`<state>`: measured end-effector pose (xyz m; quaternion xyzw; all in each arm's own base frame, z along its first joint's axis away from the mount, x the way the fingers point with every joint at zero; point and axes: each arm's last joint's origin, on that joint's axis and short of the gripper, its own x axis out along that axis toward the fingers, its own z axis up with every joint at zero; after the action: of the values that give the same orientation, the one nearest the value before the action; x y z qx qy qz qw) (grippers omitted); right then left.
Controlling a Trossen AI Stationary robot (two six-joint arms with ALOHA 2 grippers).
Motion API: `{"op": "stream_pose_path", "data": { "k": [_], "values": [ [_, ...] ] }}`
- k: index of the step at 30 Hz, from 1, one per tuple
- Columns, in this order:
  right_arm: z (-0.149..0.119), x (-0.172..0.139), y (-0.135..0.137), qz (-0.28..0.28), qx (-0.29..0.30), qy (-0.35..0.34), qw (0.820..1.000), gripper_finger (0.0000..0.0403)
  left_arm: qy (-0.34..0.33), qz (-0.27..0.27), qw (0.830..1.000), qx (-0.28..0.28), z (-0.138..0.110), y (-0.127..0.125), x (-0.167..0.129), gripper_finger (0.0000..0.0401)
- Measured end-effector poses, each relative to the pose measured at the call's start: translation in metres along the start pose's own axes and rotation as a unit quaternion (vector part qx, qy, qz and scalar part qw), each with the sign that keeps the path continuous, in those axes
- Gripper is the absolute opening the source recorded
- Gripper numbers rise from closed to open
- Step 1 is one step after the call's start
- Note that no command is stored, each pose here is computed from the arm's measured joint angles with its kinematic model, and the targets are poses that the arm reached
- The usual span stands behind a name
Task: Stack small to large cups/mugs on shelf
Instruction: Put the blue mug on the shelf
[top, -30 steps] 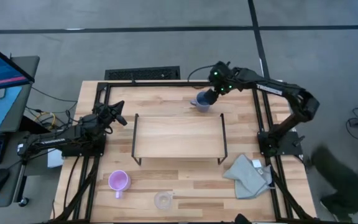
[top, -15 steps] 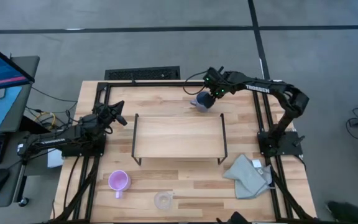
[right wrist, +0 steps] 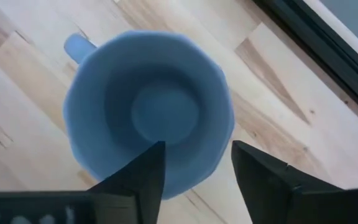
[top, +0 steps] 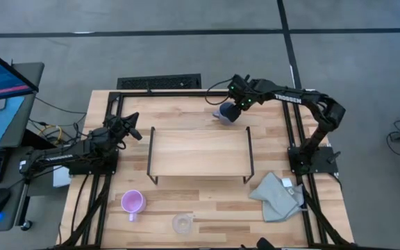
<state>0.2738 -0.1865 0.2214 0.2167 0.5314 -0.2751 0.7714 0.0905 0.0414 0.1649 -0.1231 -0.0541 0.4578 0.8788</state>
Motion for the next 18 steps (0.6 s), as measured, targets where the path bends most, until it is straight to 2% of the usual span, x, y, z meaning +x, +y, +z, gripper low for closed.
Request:
{"op": "stream_pose_path", "data": {
  "k": [9,18],
  "values": [
    [0.0,0.0,0.0003,0.0,0.0,0.0,1.0,0.0165,0.0,0.0,1.0,0.0,0.0,0.0,0.0,0.0007],
    [0.0,0.0,0.0001,0.0,0.004,0.0,1.0,0.0155,0.0,0.0,1.0,0.0,-0.0001,0.0,0.0,0.0007]
  ]
}}
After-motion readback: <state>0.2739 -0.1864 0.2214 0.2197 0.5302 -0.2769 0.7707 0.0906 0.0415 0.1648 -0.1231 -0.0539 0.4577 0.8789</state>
